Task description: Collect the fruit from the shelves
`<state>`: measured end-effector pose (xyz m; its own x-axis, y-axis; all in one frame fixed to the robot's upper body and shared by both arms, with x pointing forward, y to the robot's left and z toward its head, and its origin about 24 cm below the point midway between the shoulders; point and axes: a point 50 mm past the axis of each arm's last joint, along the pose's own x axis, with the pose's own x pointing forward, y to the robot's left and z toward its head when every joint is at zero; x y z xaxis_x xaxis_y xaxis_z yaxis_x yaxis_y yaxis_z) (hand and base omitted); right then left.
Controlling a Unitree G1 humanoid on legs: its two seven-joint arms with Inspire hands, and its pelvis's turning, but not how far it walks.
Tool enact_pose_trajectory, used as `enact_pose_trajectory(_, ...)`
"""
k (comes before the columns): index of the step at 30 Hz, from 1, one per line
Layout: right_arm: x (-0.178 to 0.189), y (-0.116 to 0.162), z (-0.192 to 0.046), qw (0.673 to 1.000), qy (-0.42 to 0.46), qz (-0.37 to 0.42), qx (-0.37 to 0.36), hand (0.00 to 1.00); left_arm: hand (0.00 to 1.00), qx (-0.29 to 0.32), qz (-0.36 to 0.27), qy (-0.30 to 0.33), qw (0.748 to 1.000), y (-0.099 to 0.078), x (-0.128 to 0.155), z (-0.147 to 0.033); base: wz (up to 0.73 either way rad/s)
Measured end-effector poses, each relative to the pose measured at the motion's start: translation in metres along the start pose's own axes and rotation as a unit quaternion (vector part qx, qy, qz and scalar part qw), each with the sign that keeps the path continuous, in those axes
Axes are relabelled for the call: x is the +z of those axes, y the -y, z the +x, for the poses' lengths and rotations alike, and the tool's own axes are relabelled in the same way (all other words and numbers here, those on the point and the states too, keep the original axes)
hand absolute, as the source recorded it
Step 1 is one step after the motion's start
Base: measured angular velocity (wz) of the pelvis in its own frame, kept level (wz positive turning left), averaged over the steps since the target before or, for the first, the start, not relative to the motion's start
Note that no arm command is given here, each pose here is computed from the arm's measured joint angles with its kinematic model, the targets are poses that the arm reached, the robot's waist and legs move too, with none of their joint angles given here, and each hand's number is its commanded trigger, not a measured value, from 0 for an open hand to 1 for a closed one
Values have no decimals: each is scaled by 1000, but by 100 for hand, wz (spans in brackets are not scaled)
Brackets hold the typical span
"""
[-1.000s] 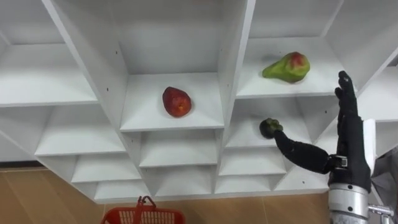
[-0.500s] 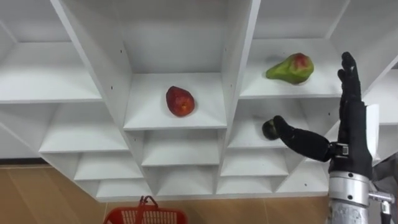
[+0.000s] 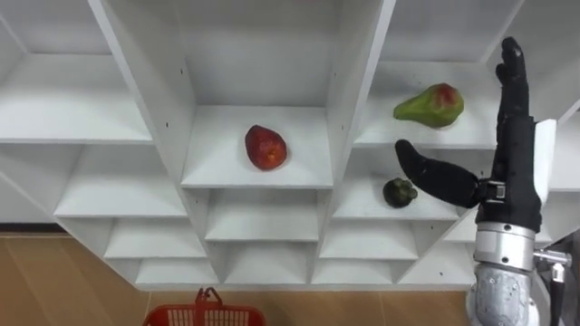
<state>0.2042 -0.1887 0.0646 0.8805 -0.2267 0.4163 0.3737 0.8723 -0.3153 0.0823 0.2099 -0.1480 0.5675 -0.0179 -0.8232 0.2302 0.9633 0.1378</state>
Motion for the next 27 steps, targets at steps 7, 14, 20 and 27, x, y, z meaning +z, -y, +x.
enact_pose_trajectory(7, 0, 6, 7, 1000, -8, 24, -16, 0, 100, 4, 1, -1, 1000, -4, -1, -1, 1)
enact_pose_trajectory(14, -1, 21, 16, 999, 3, 8, -43, 0, 100, 17, -7, -2, 1000, -10, -2, -2, 1)
enact_pose_trajectory(20, -5, 24, 17, 999, -3, 0, -42, 0, 100, 22, -1, -2, 1000, -13, -2, -3, 2)
enact_pose_trajectory(27, -19, 29, 25, 999, -32, 0, -42, 0, 100, 28, 0, -9, 1000, -16, -3, -3, 1)
